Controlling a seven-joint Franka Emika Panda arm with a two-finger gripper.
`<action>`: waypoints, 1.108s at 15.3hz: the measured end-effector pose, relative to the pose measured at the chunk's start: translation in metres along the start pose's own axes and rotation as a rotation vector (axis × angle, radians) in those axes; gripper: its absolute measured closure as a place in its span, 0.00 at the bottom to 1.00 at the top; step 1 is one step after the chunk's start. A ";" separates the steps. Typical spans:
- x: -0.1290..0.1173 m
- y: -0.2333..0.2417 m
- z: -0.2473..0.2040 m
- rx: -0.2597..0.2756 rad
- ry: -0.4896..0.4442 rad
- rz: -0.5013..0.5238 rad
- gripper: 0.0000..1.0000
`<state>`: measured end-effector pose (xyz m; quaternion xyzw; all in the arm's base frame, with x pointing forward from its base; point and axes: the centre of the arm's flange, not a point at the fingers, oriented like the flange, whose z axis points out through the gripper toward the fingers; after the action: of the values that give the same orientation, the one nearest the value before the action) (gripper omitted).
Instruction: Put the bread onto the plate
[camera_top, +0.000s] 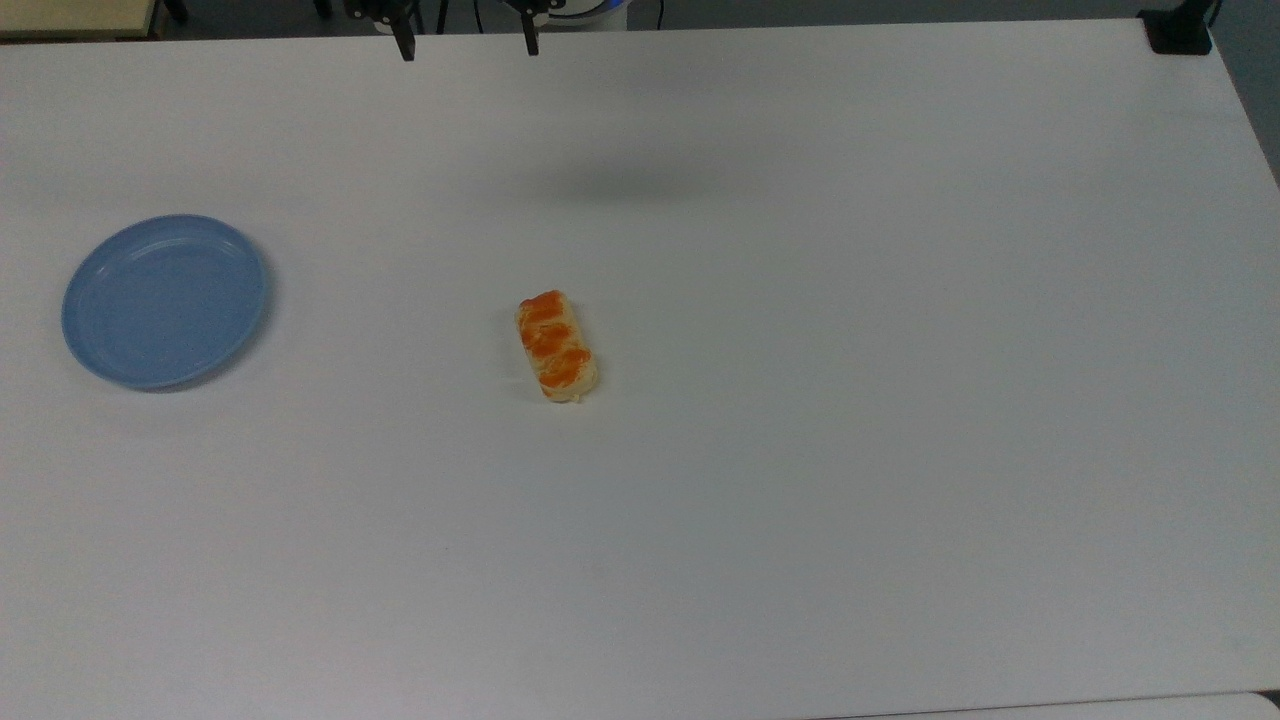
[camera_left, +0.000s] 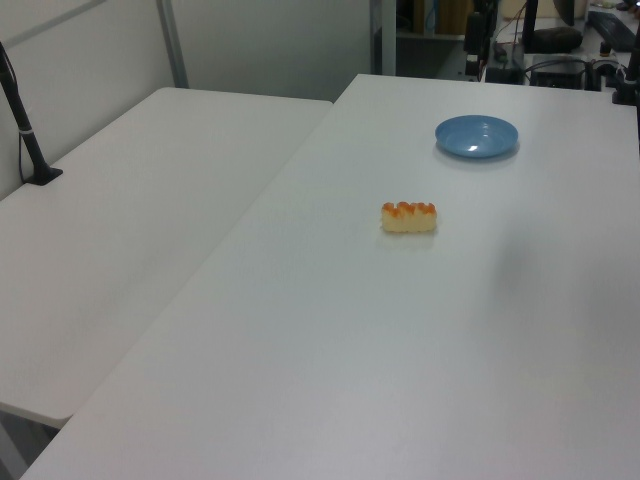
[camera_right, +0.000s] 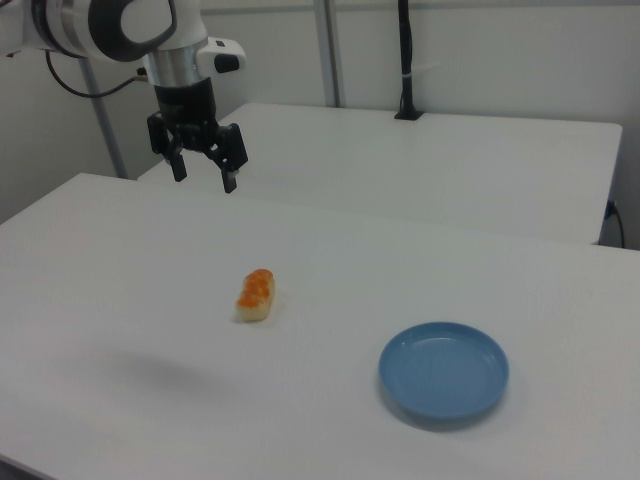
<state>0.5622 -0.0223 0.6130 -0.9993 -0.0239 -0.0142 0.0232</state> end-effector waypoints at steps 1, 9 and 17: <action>0.001 0.000 0.001 0.000 -0.002 0.001 0.00; 0.005 0.002 0.010 -0.001 -0.018 0.003 0.00; 0.005 0.001 0.012 -0.033 -0.025 -0.006 0.00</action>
<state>0.5680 -0.0229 0.6008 -0.9996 -0.0269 -0.0023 0.0063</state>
